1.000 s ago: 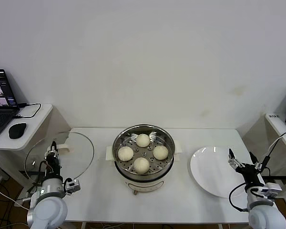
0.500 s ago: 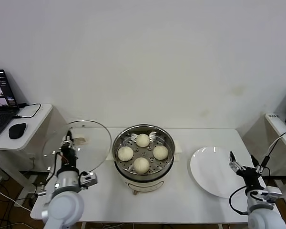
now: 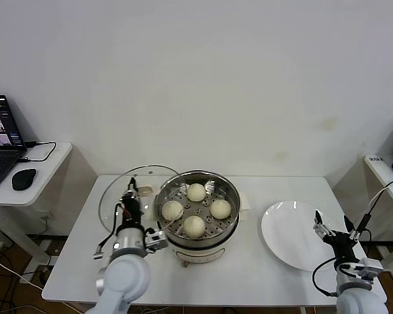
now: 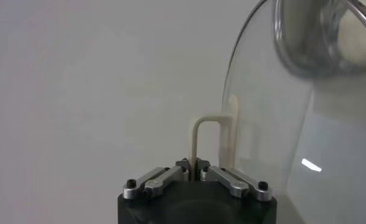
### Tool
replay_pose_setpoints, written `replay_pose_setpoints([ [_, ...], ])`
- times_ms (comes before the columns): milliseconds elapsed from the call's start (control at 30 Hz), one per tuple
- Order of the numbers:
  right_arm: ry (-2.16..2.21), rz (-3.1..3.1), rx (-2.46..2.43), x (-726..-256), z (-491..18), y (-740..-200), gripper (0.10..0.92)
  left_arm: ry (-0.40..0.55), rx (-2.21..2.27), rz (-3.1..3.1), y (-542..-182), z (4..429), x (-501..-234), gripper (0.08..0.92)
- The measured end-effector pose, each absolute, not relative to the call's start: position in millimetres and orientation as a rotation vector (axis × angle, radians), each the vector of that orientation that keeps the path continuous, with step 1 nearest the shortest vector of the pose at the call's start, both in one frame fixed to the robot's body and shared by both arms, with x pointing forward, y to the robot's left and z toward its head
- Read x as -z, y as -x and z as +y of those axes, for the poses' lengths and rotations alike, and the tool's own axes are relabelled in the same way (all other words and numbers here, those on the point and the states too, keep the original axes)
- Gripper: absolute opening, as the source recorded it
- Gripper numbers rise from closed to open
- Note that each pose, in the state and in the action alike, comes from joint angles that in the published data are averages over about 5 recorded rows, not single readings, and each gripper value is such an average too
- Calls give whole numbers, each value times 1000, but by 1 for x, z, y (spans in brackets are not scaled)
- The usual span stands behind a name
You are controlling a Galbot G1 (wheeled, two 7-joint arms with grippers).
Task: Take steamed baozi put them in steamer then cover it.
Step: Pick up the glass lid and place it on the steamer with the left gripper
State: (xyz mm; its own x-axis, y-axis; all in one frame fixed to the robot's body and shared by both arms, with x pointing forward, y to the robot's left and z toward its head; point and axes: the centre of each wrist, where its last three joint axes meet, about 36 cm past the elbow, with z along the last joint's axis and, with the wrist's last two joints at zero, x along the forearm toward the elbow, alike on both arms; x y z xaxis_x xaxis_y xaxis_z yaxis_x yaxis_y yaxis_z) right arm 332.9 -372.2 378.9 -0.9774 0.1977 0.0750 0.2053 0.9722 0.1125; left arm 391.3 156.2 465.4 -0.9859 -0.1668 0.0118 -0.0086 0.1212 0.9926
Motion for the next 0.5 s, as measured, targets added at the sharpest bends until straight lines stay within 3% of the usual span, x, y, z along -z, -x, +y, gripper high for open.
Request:
replay_pose_setpoints([
  [500, 329, -3048, 191, -371, -369, -334, 823, -29, 2040, -2347, -419, 71, -465, 133],
])
